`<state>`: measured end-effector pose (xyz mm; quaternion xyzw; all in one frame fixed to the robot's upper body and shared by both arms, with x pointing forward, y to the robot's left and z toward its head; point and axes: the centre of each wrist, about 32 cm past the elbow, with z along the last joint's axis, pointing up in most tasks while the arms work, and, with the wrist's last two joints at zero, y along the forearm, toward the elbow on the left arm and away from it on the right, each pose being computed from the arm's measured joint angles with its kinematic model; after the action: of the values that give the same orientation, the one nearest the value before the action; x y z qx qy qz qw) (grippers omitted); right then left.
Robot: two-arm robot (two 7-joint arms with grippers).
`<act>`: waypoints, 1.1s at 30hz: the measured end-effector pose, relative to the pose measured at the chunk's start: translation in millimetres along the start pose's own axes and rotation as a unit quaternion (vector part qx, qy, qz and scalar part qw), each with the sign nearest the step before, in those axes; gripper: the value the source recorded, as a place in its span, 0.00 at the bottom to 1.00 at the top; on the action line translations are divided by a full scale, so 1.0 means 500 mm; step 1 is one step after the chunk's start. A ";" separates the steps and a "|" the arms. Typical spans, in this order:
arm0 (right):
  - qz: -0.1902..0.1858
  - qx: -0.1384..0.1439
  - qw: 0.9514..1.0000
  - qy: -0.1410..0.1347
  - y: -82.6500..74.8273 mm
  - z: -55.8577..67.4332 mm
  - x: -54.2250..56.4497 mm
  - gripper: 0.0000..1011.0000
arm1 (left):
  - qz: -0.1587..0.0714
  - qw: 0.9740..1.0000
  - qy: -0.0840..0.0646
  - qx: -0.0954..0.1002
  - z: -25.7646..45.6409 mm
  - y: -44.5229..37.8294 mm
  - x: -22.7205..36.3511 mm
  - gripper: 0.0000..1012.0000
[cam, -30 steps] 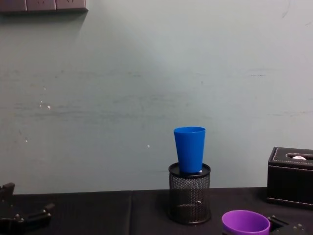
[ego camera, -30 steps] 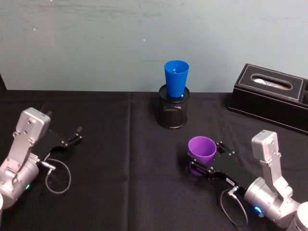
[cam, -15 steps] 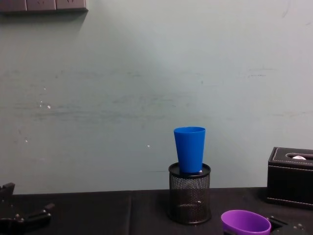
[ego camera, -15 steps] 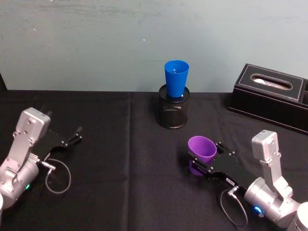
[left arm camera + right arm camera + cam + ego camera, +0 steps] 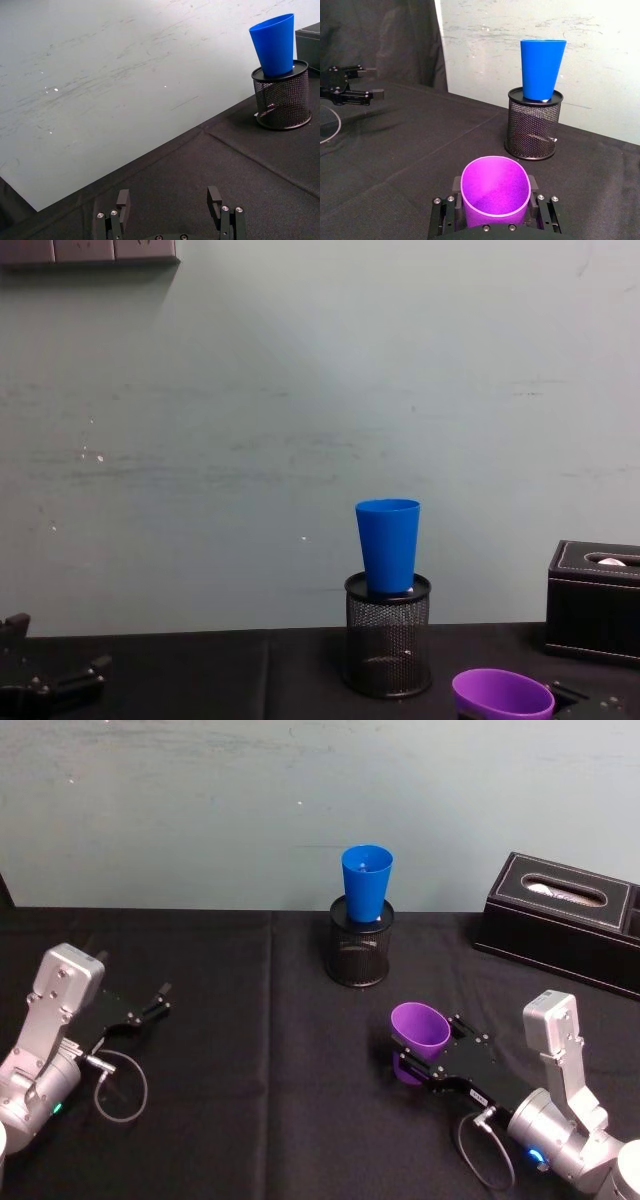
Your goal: Pick up one cup with a gripper and tap it against the other cup.
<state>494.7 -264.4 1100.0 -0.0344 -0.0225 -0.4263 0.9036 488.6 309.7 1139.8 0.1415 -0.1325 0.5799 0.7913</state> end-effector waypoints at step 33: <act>0.001 0.009 1.000 0.002 0.000 0.017 -0.002 0.72 | 0.000 1.000 0.000 0.000 0.000 0.000 0.000 1.00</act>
<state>493.9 -263.1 1108.4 -0.0256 -0.0248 -0.4254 0.9043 488.6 309.7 1139.8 0.1415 -0.1324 0.5799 0.7913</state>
